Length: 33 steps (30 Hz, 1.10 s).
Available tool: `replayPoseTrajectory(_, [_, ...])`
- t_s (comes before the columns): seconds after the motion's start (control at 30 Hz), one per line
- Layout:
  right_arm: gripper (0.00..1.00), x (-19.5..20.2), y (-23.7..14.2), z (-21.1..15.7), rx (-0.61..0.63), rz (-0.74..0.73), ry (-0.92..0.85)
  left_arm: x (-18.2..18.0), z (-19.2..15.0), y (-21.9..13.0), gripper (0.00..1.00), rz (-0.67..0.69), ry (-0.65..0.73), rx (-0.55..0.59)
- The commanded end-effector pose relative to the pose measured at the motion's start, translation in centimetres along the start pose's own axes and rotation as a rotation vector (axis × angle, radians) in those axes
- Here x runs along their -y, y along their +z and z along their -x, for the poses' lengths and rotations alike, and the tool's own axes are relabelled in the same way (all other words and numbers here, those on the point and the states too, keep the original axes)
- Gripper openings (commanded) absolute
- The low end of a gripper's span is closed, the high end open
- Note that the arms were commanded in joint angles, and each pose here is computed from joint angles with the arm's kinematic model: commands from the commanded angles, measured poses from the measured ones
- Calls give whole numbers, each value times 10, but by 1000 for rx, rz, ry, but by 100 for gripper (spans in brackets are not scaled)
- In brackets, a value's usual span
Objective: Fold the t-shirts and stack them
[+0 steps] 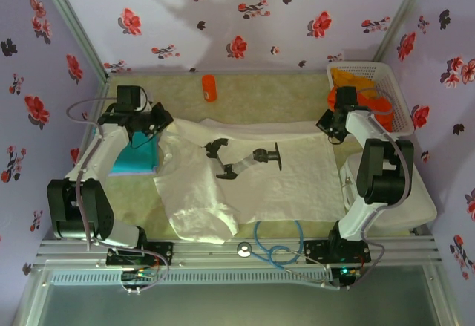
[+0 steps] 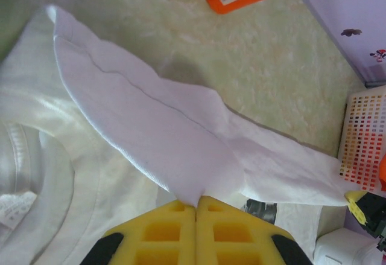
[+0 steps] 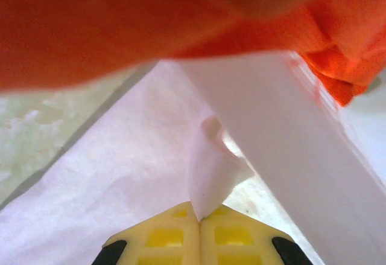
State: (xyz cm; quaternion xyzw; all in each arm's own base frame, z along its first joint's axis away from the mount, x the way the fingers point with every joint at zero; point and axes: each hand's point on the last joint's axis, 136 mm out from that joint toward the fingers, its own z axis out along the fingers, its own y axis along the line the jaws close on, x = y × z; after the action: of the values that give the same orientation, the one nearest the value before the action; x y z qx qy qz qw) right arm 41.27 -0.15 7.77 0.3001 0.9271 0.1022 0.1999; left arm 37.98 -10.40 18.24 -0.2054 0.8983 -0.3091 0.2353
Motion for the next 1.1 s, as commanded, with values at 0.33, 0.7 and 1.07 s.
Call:
replayPoseTrajectory(0.33, [0,21,1,-14,-16,-58,-6,-17,-22,0,0,1,-37,-35])
replayPoseTrajectory(0.7, [6,34,23,-39,-97,-81,-7,-71,-47,5,0,200,-15,-90])
replayPoseTrajectory(1.07, [45,27,11,-37,-80,-56,-30,-112,-77,3,31,351,-1,-186])
